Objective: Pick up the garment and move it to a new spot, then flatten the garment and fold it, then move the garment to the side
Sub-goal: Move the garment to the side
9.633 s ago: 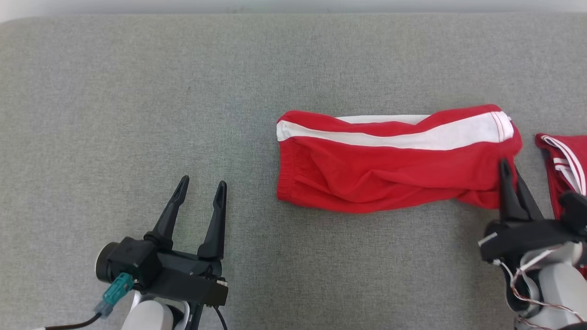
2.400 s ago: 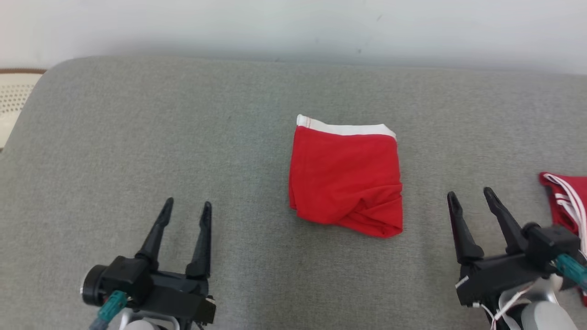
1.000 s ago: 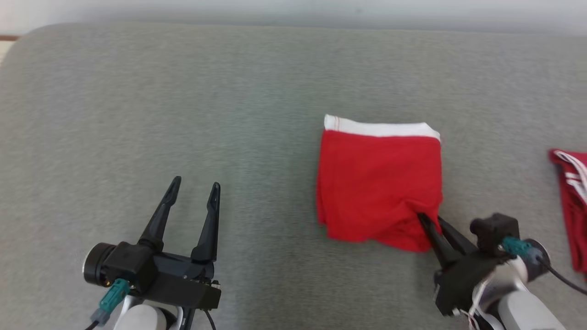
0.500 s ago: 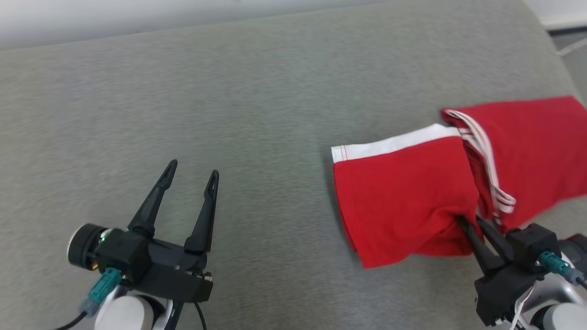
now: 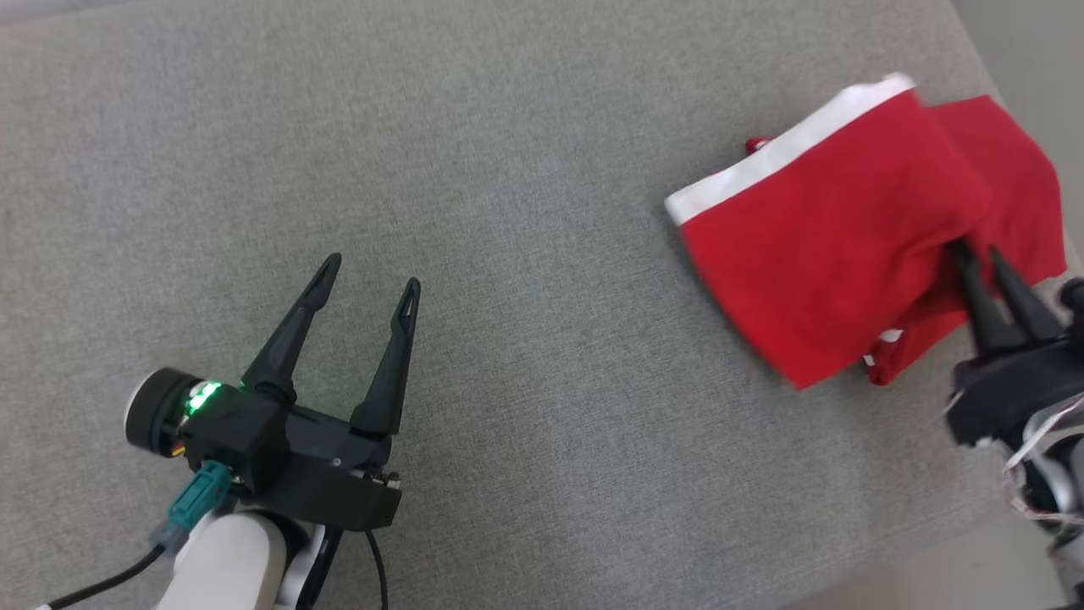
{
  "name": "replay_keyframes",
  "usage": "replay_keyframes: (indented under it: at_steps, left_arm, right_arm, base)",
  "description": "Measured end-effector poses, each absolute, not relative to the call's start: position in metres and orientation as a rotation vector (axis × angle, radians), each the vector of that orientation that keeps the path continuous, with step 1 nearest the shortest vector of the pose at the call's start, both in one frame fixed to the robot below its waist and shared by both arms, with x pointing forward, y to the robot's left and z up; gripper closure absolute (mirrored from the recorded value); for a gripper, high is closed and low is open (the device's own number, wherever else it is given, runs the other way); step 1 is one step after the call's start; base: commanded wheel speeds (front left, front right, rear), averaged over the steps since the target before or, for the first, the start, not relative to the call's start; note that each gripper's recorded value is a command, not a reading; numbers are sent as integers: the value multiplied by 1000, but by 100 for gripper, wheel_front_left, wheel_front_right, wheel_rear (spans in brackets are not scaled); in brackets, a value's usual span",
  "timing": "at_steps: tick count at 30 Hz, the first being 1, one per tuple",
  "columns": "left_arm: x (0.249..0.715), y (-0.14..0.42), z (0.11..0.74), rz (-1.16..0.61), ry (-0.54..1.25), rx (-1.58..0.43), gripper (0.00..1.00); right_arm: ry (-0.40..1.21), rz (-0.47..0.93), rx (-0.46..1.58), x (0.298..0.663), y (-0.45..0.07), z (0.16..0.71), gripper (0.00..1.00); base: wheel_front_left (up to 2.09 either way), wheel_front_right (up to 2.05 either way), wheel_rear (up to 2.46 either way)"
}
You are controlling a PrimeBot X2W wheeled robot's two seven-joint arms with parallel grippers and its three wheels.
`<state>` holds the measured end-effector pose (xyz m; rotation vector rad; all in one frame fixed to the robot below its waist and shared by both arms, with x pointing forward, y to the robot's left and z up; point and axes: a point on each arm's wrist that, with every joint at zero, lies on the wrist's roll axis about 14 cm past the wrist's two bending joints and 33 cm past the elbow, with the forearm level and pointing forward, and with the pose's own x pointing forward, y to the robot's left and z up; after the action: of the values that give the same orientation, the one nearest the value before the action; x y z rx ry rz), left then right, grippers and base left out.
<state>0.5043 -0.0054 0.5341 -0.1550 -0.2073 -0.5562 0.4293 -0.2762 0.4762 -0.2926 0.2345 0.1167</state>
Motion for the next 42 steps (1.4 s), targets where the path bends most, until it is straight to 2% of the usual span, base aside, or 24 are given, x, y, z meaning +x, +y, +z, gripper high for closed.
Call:
replay_keyframes:
  at_steps: [11, 17, 18, 19, 20, 25, 33, 37, 42]
  left_arm:
    - [512, 2, 516, -537, -180, -153, 0]
    - [515, 8, 516, -524, -182, -142, 0]
    - [514, 9, 516, -522, -183, -142, 0]
    - [514, 9, 517, -521, -186, -142, 0]
    - [514, 10, 518, -518, -187, -141, 0]
    - [510, 9, 524, -519, -200, -143, 0]
    - [499, 16, 536, -495, -218, -150, 0]
    - [493, 30, 543, -443, -227, -147, 0]
    - [485, 51, 555, -370, -252, -142, 0]
  right_arm:
    - [296, -55, -244, 447, -343, 446, 100]
    - [335, -101, -182, 445, -352, 424, 100]
    - [326, -103, -162, 446, -350, 424, 71]
    - [327, -102, -158, 447, -349, 423, 21]
    - [318, -109, -147, 447, -350, 424, 0]
    - [313, -178, -103, 434, -367, 425, 0]
    - [290, -263, -56, 393, -385, 433, 0]
    - [164, -276, -35, 389, -378, 462, 0]
    - [-14, -225, -20, 396, -340, 507, 0]
  base:
    - [0, 0, 0]
    - [0, 0, 0]
    - [0, 0, 0]
    - [0, 0, 0]
    - [0, 0, 0]
    - [0, 0, 0]
    - [0, 0, 0]
    - [0, 0, 0]
    - [0, 0, 0]
